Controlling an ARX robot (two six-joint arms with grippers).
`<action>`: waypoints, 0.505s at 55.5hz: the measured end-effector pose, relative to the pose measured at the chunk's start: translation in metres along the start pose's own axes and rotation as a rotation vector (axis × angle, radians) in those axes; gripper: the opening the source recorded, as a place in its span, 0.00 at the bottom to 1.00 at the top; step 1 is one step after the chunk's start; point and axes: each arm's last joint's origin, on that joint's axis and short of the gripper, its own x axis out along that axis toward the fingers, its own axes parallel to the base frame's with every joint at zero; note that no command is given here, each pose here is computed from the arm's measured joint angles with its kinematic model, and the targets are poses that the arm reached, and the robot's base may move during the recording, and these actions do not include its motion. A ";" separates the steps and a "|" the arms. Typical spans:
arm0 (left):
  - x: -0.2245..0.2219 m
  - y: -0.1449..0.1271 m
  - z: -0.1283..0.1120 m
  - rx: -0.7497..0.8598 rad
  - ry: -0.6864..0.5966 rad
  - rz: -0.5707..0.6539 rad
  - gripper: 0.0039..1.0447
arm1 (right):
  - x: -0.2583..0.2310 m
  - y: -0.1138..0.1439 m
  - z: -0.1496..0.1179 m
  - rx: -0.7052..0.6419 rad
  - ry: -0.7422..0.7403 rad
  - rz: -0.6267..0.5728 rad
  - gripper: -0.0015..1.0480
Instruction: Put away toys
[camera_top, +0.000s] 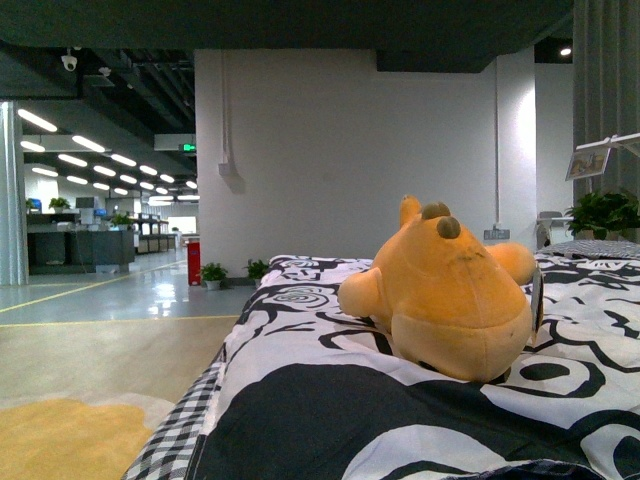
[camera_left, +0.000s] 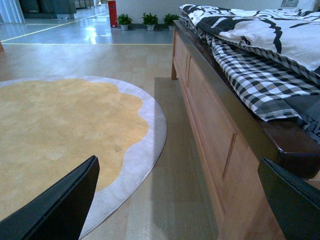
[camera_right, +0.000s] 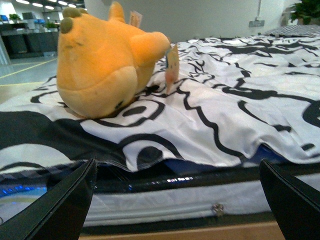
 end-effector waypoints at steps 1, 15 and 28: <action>0.000 0.000 0.000 0.000 0.000 0.000 0.94 | 0.002 0.001 0.001 0.000 -0.002 0.004 0.94; 0.000 0.000 0.000 0.000 0.000 0.000 0.94 | 0.050 0.041 0.020 -0.002 -0.044 0.091 0.94; 0.000 0.000 0.000 0.000 0.000 0.000 0.94 | 0.090 0.077 0.032 -0.046 -0.100 0.119 0.94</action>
